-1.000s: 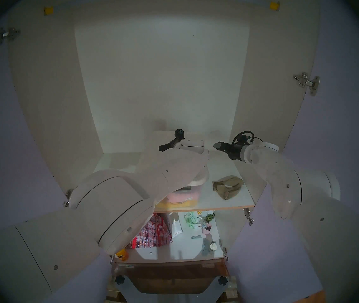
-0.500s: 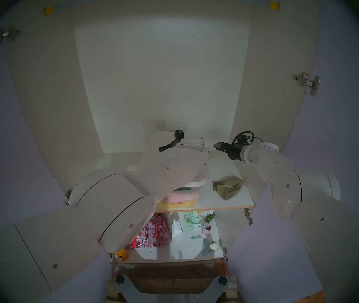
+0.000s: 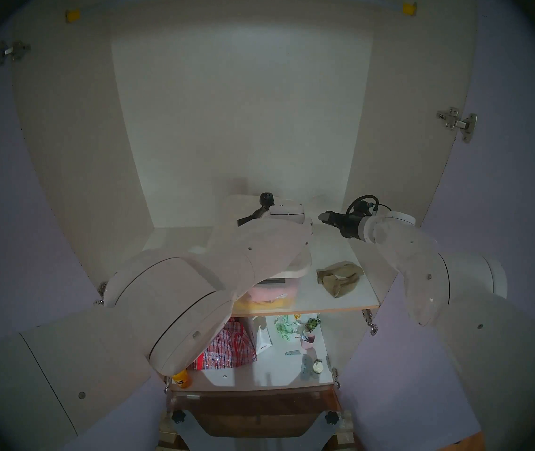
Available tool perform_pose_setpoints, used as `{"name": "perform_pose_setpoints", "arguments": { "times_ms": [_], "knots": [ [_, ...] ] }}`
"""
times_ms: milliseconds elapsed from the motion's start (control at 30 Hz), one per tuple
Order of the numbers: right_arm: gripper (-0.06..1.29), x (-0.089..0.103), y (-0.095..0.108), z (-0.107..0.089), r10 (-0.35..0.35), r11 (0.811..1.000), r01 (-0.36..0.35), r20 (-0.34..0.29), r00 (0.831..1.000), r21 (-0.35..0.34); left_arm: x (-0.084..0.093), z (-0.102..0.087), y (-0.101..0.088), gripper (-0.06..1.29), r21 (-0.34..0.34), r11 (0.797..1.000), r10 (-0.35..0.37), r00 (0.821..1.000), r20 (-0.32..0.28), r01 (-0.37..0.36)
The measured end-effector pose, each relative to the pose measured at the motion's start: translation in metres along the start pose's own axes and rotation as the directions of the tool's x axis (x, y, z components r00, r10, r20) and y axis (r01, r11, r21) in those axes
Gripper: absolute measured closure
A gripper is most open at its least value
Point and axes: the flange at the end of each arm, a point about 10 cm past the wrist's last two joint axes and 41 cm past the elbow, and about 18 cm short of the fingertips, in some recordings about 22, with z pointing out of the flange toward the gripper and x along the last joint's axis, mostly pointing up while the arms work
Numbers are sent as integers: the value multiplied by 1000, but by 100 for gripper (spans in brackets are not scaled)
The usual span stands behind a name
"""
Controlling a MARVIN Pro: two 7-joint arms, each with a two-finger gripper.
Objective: Take socks out of the storage bin, place them on top of the cabinet, and put the lid back on the bin
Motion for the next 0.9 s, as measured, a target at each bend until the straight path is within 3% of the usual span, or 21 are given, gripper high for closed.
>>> {"name": "perform_pose_setpoints", "arguments": {
  "times_ms": [367,900],
  "knots": [
    [-2,0,0,0,0,1000,0,0,1000,-1,7,-1,0,112,-4,1000,-9,1000,-3,9],
    [-2,-1,0,0,0,1000,0,1,1000,-2,-5,-2,6,112,-38,999,18,1000,0,-18]
  ]
}}
